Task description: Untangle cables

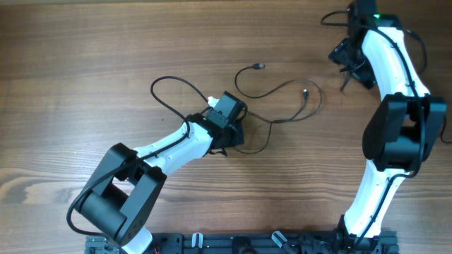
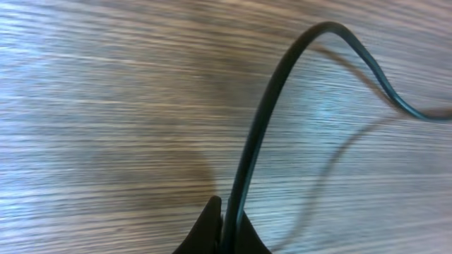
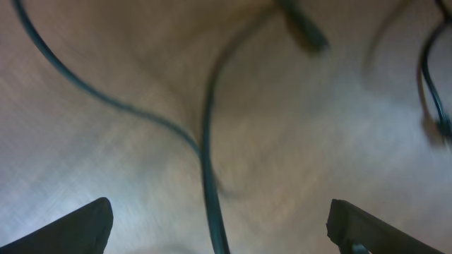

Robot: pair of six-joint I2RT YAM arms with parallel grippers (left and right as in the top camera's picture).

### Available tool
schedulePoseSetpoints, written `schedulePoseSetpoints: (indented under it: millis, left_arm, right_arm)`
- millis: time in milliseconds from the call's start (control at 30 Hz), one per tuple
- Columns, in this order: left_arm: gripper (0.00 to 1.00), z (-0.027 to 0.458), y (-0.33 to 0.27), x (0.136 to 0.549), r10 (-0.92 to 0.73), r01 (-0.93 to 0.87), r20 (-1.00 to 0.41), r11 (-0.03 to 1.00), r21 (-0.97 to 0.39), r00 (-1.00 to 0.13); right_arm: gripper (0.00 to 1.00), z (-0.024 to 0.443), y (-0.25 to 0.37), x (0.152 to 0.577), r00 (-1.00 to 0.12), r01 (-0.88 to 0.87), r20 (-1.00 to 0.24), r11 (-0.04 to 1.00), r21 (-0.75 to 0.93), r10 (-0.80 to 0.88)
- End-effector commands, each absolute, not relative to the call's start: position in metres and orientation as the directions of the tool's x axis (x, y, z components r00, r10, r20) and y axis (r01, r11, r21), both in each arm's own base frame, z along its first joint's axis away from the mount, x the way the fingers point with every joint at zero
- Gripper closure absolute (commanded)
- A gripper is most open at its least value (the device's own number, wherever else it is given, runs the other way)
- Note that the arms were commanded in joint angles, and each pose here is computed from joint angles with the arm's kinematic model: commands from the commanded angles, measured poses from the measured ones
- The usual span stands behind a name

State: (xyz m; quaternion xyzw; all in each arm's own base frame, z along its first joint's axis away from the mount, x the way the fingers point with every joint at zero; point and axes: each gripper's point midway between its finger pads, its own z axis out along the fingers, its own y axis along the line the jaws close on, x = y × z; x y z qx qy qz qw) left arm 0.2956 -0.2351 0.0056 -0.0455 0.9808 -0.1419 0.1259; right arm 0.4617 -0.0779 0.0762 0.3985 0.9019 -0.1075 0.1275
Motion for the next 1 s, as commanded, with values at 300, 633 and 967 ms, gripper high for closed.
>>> schedulePoseSetpoints:
  millis: [300,633,967]
  left_arm:
    - [0.9,0.001,-0.221,0.299,-0.11,-0.054,-0.267,0.976,-0.212,-0.957]
    - [0.91,0.001,-0.221,0.298,-0.168,-0.11,-0.25,0.967,-0.229,-0.954]
    - [0.91,0.0,-0.22,0.296,-0.166,-0.112,-0.243,0.969,-0.221,-0.956]
  right_arm:
    - [0.42,0.062,-0.082,0.486,-0.726,0.622,-0.306,0.778,0.089,0.615]
    - [0.96,0.052,-0.105,0.537,-0.624,0.57,-0.557,0.807,0.155,0.548]
    - [0.96,0.149,-0.282,0.55,-0.288,0.713,-0.849,0.691,0.119,0.443]
